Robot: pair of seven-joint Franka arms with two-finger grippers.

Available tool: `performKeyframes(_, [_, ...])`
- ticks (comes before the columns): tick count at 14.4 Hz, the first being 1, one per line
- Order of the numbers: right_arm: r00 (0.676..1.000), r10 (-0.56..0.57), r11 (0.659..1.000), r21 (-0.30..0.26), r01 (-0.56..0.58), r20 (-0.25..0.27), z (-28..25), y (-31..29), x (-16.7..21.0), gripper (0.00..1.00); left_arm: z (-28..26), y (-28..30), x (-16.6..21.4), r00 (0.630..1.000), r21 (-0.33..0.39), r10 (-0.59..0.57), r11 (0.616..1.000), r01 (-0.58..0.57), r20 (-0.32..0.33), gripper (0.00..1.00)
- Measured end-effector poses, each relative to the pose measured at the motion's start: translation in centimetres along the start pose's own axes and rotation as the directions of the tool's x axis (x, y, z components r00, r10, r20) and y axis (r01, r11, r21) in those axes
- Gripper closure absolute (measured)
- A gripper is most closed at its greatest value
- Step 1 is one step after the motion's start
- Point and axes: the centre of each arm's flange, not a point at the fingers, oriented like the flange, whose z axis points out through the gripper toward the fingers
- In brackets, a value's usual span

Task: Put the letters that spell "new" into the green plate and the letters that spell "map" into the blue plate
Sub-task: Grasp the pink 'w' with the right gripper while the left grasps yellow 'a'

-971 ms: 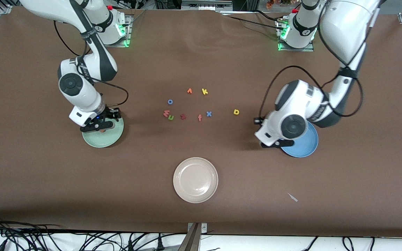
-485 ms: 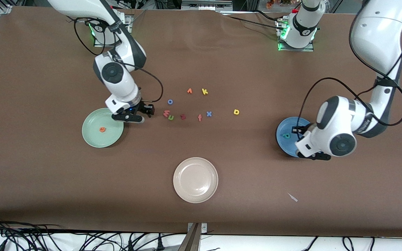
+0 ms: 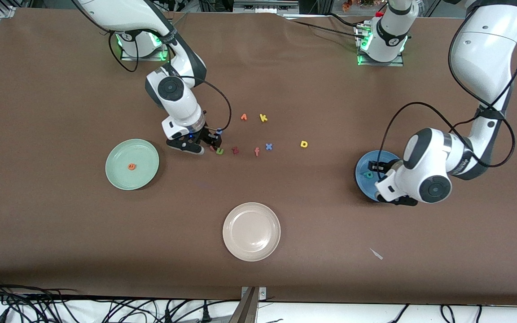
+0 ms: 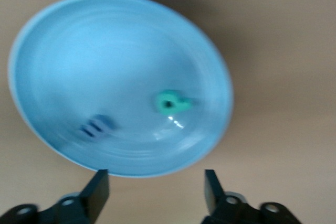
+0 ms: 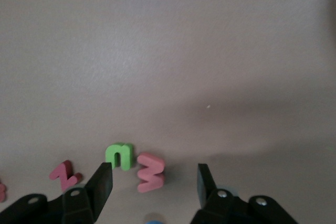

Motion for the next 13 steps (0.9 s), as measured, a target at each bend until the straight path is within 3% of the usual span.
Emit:
performKeyframes(2, [1.0,-0.003,1.0,0.007,0.003,-0.001,0.3,-0.3,-0.3,0.26,-1.0,4.2,-1.0,0.998,-0.015,-0.056,0.998,0.056,-0.005,0.0])
performKeyframes(6, [1.0,-0.01,1.0,0.006,0.01,0.008,1.2,-0.5,-0.9,0.27,-1.0,12.4,-3.2,0.991,-0.052,-0.132,0.99,0.132,0.007,0.0])
performKeyframes(10, [1.0,-0.017,1.0,-0.009,0.017,0.025,2.3,-0.3,-1.6,0.28,1.7,19.1,-5.2,0.998,-0.105,-0.033,0.994,0.027,-0.051,0.03])
performKeyframes(13, [0.999,-0.021,1.0,-0.014,0.021,0.03,2.6,-0.2,-1.8,0.3,4.8,22.7,-6.6,0.984,-0.038,0.075,0.996,-0.083,-0.162,0.06])
